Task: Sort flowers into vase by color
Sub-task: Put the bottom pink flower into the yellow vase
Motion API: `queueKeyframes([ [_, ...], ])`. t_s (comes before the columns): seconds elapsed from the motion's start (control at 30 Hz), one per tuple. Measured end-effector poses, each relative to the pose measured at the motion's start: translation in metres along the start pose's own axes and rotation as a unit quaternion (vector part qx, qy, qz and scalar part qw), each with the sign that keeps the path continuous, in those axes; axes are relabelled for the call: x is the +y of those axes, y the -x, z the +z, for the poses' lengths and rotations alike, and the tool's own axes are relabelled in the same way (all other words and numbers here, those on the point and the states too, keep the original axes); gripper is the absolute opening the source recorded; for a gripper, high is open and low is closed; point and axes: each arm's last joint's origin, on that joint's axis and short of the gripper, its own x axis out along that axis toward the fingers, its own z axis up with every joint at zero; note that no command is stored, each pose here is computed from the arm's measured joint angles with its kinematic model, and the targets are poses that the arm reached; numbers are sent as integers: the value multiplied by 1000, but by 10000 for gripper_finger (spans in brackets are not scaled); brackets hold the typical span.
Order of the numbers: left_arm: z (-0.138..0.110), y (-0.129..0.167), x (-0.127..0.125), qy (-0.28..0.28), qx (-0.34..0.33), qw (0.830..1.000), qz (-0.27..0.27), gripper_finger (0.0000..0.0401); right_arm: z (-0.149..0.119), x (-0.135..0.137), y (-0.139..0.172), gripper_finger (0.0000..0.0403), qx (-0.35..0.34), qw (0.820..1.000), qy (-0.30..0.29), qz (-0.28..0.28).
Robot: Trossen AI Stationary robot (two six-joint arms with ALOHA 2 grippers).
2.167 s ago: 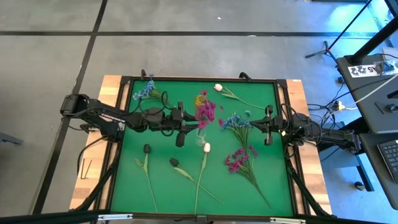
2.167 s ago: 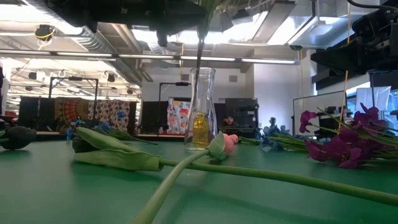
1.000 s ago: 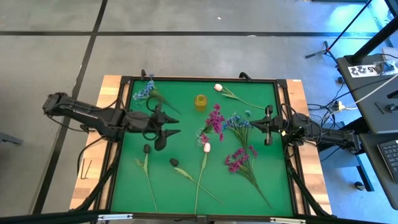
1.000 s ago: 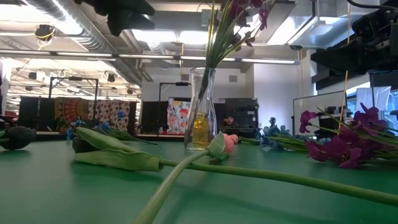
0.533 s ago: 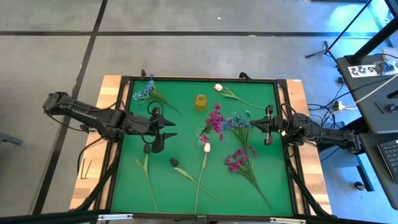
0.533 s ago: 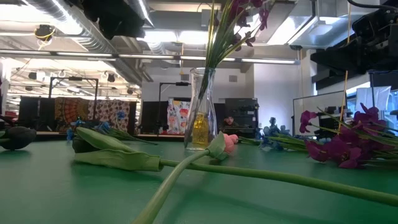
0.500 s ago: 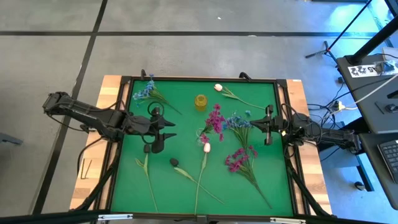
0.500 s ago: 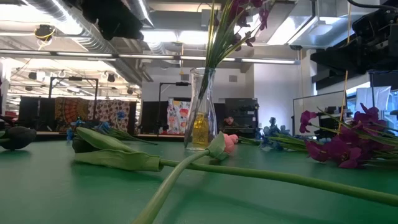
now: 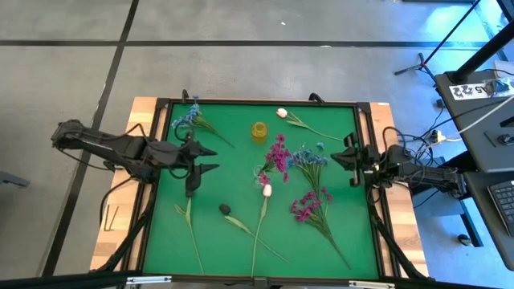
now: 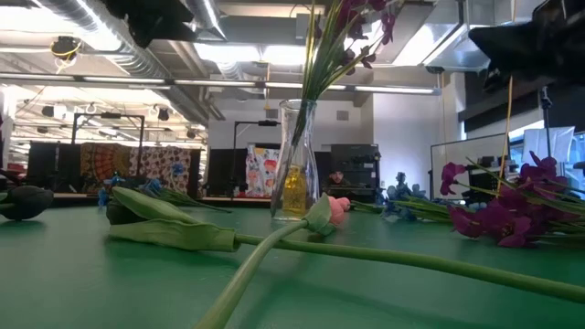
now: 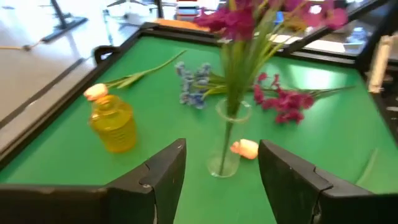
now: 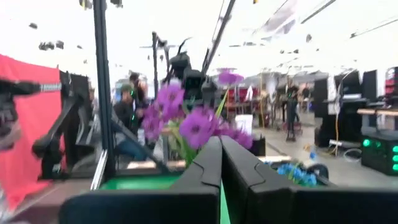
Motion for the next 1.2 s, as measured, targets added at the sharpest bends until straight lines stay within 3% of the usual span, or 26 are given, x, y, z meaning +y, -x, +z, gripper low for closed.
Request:
queueKeyframes([
  [0.1,0,5,3,11,-6,1000,19,194,2,-1,-1,3,3,1000,-20,-14],
  [0.4,-2,5,9,25,8,999,37,194,12,-2,-13,3,119,989,-76,-42],
  [0.77,-3,4,8,23,10,999,35,194,23,-6,-44,3,242,964,-92,-59],
  [1.07,-2,4,8,24,8,999,36,194,42,-7,-63,5,244,968,-43,-43],
  [1.2,-2,4,9,45,4,998,45,194,46,-7,-64,32,249,966,-55,-46],
])
